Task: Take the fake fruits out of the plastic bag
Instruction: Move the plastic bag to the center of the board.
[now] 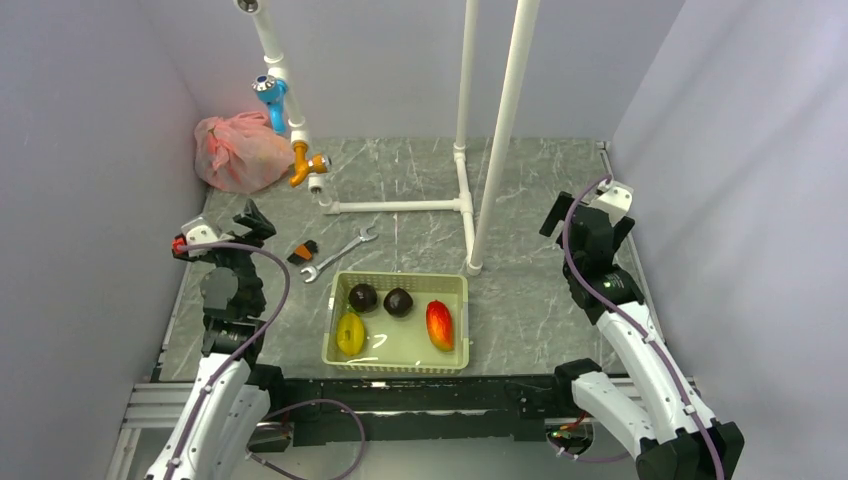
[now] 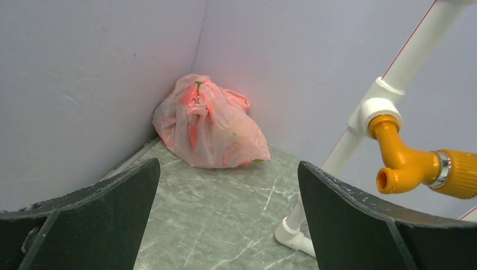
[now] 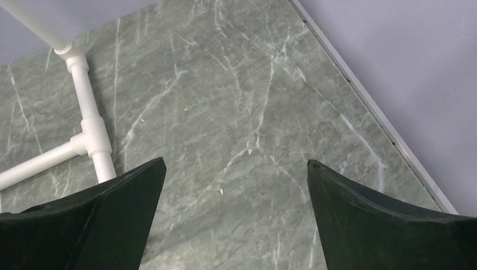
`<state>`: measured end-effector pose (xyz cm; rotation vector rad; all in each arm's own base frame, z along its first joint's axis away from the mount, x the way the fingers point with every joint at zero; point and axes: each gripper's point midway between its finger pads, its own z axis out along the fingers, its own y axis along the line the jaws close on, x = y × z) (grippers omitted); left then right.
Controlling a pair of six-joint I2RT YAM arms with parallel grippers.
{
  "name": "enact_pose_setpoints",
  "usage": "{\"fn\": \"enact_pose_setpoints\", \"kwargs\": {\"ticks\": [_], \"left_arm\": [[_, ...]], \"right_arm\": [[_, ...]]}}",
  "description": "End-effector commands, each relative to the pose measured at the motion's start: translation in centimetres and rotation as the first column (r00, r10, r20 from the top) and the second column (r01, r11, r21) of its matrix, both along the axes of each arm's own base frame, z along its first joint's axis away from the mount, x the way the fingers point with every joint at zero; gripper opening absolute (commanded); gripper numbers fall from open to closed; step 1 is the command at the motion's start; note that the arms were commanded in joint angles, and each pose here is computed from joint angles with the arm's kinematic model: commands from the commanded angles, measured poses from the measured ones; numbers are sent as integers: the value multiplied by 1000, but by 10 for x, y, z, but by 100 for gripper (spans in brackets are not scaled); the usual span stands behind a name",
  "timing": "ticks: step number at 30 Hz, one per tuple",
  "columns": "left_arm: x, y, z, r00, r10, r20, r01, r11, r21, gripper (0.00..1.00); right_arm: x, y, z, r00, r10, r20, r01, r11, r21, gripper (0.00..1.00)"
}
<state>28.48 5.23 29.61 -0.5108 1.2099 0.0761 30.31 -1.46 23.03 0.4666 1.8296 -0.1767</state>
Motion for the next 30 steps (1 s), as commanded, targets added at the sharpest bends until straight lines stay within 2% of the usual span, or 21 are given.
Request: {"fn": "enact_pose_setpoints", "kwargs": {"ticks": [1, 10, 18, 23, 30], "left_arm": [[3, -3, 17, 1000, -20, 7, 19, 999, 25, 99], [11, -4, 12, 997, -15, -76, 19, 999, 43, 99], [25, -7, -7, 976, -28, -217, 34, 999, 27, 99], [38, -21, -21, 952, -102, -287, 115, 993, 30, 99], [45, -38, -36, 922, -201, -330, 224, 974, 31, 99]], "right_arm": [[3, -3, 27, 996, -30, 86, 27, 999, 30, 100], [7, 13, 27, 996, 39, 86, -46, 996, 76, 100], [10, 36, 9, 987, 149, 56, -155, 978, 137, 100], [11, 48, -9, 977, 208, 43, -212, 963, 164, 100], [10, 54, -35, 975, 218, 51, -223, 953, 203, 100]]}}
